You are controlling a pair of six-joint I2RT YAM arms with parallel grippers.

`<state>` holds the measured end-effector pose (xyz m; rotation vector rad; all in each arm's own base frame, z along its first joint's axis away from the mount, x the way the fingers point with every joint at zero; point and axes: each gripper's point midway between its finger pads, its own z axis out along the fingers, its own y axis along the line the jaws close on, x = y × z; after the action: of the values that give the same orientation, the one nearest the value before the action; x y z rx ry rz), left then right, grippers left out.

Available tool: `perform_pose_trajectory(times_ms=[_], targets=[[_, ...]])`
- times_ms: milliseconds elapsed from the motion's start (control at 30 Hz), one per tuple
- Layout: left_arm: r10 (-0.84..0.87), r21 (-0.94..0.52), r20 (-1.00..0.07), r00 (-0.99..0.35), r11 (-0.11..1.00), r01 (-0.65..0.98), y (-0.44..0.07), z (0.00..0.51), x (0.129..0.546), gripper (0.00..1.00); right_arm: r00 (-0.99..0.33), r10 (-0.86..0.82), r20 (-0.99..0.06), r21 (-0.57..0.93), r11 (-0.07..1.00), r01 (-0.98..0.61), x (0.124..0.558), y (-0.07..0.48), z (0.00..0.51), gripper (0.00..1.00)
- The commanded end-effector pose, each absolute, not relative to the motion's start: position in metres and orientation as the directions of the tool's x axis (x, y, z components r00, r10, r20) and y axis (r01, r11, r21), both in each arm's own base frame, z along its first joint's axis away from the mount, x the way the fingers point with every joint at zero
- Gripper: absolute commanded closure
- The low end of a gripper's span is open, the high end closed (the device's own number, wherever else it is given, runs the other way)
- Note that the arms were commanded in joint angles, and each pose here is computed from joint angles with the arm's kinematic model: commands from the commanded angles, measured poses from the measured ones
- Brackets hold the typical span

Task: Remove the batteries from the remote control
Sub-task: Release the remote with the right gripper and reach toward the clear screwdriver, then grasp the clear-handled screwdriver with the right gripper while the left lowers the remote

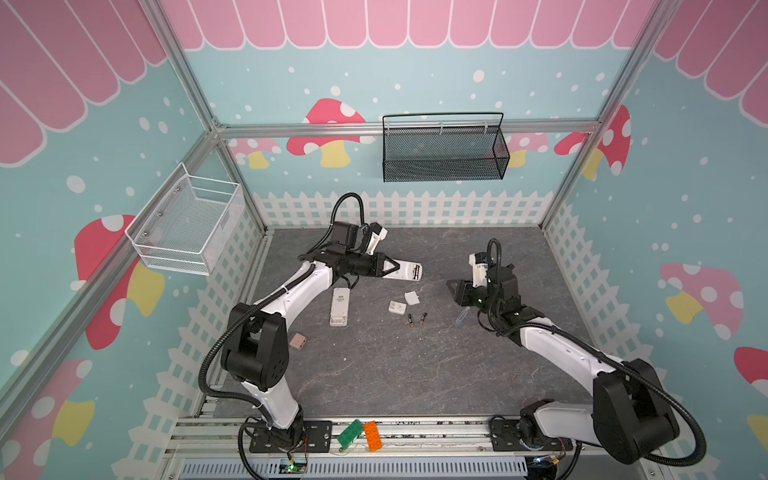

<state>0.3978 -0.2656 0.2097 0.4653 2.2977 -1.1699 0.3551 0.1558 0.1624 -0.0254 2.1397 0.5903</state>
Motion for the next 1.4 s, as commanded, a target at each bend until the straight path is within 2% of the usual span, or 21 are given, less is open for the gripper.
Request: perform_pose_trajectory(times_ms=[0, 67, 267, 400, 833, 1000, 1100, 1200, 1367], targets=[[0.07, -0.676, -0.573, -0.816, 0.522, 0.52, -0.286, 0.211, 0.395, 1.0, -0.692, 0.223, -0.686, 0.322, 0.947, -0.015, 0.324, 0.115, 0.122, 0.51], [0.093, -0.669, -0.572, -0.815, 0.522, 0.529, -0.295, 0.206, 0.391, 1.0, -0.701, 0.257, -0.666, 0.318, 0.947, 0.045, 0.312, 0.104, 0.113, 0.51], [0.119, -0.659, -0.55, -0.827, 0.546, 0.517, -0.306, 0.194, 0.383, 1.0, -0.726, 0.263, -0.636, 0.298, 0.951, 0.083, 0.3, 0.102, 0.099, 0.52], [0.089, -0.674, -0.512, -0.854, 0.575, 0.464, -0.302, 0.183, 0.379, 1.0, -0.765, 0.259, -0.589, 0.29, 0.952, 0.1, 0.306, 0.109, 0.084, 0.53], [0.016, -0.72, -0.456, -0.89, 0.58, 0.38, -0.298, 0.171, 0.361, 1.0, -0.791, 0.29, -0.538, 0.262, 0.95, 0.171, 0.34, 0.119, 0.055, 0.51], [-0.03, -0.752, -0.383, -0.923, 0.59, 0.293, -0.289, 0.163, 0.34, 1.0, -0.812, 0.276, -0.515, 0.238, 0.956, 0.174, 0.347, 0.122, 0.043, 0.51], [0.003, -0.778, -0.347, -0.938, 0.557, 0.29, -0.286, 0.16, 0.315, 1.0, -0.826, 0.265, -0.498, 0.219, 0.96, 0.176, 0.345, 0.121, 0.035, 0.52], [0.041, -0.764, -0.335, -0.941, 0.573, 0.297, -0.28, 0.146, 0.295, 1.0, -0.829, 0.254, -0.498, 0.203, 0.964, 0.173, 0.344, 0.12, 0.03, 0.54], [0.075, -0.74, -0.341, -0.937, 0.594, 0.317, -0.272, 0.129, 0.271, 1.0, -0.838, 0.226, -0.497, 0.162, 0.973, 0.167, 0.344, 0.115, 0.022, 0.64]])
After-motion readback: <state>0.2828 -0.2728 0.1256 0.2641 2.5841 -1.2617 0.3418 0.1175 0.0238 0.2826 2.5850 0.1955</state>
